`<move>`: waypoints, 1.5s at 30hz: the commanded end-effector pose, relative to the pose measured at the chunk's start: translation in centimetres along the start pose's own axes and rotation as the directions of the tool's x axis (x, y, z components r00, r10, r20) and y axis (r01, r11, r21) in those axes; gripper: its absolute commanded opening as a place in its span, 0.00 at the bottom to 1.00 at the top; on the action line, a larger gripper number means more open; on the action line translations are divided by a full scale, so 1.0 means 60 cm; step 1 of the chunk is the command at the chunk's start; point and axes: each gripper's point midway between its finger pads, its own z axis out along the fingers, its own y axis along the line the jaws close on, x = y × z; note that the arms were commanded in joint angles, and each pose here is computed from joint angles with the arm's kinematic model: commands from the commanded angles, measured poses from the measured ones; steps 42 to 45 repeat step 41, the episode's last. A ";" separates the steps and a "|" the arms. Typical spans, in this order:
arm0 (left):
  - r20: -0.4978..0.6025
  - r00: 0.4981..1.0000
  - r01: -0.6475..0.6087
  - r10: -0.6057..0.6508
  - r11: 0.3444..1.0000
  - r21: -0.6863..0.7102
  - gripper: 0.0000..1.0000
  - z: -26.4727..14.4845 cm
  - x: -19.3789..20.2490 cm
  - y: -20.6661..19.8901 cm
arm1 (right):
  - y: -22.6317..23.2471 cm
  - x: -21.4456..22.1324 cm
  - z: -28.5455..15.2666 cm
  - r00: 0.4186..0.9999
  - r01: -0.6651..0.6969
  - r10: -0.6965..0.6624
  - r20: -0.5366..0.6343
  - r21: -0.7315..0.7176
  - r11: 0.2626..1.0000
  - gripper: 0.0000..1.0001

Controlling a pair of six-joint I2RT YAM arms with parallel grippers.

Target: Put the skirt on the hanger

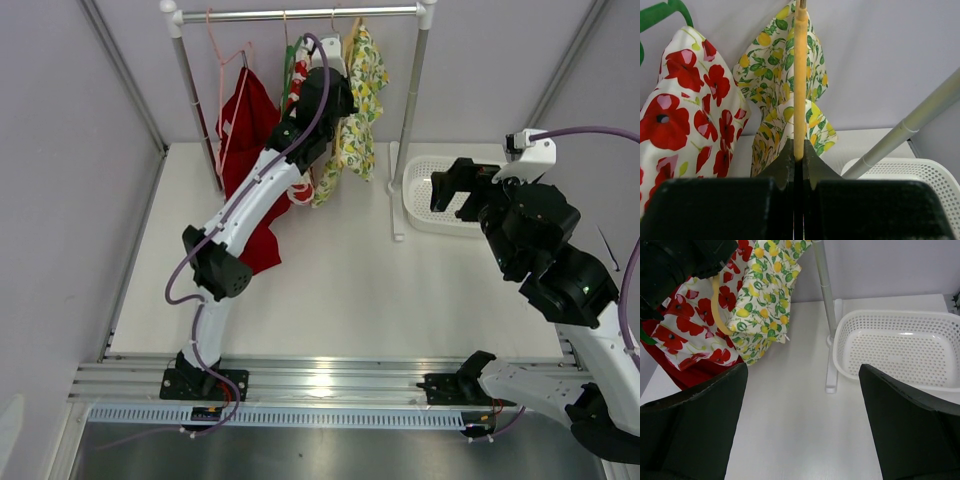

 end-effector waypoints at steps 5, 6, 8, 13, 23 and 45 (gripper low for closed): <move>0.116 0.988 0.092 -0.103 0.991 0.096 0.00 -0.035 -0.094 -0.020 | -0.003 0.002 0.002 1.000 -0.006 0.006 0.018 0.003 1.000 0.99; 0.105 0.990 0.087 -0.096 0.992 0.092 0.00 -0.035 -0.087 -0.017 | -0.004 0.002 0.002 1.000 -0.005 0.005 0.018 0.003 1.000 0.99; 0.120 0.988 0.085 -0.099 0.989 0.119 0.06 -0.054 -0.110 -0.023 | -0.004 0.003 0.002 1.000 -0.007 0.007 0.020 0.002 1.000 0.99; 0.156 0.983 0.063 -0.092 0.982 0.179 0.53 -0.095 -0.143 -0.030 | 0.000 0.005 0.007 1.000 -0.001 0.001 0.018 -0.003 1.000 0.99; 0.106 0.993 0.024 -0.059 0.951 0.309 0.75 -0.256 -0.186 -0.027 | 0.019 0.049 0.023 0.999 -0.013 0.010 -0.053 -0.046 0.999 0.99; -0.181 0.983 0.058 0.001 0.946 0.320 0.77 -0.543 0.080 0.144 | 0.014 0.174 0.026 0.977 -0.097 0.088 -0.192 -0.038 0.995 1.00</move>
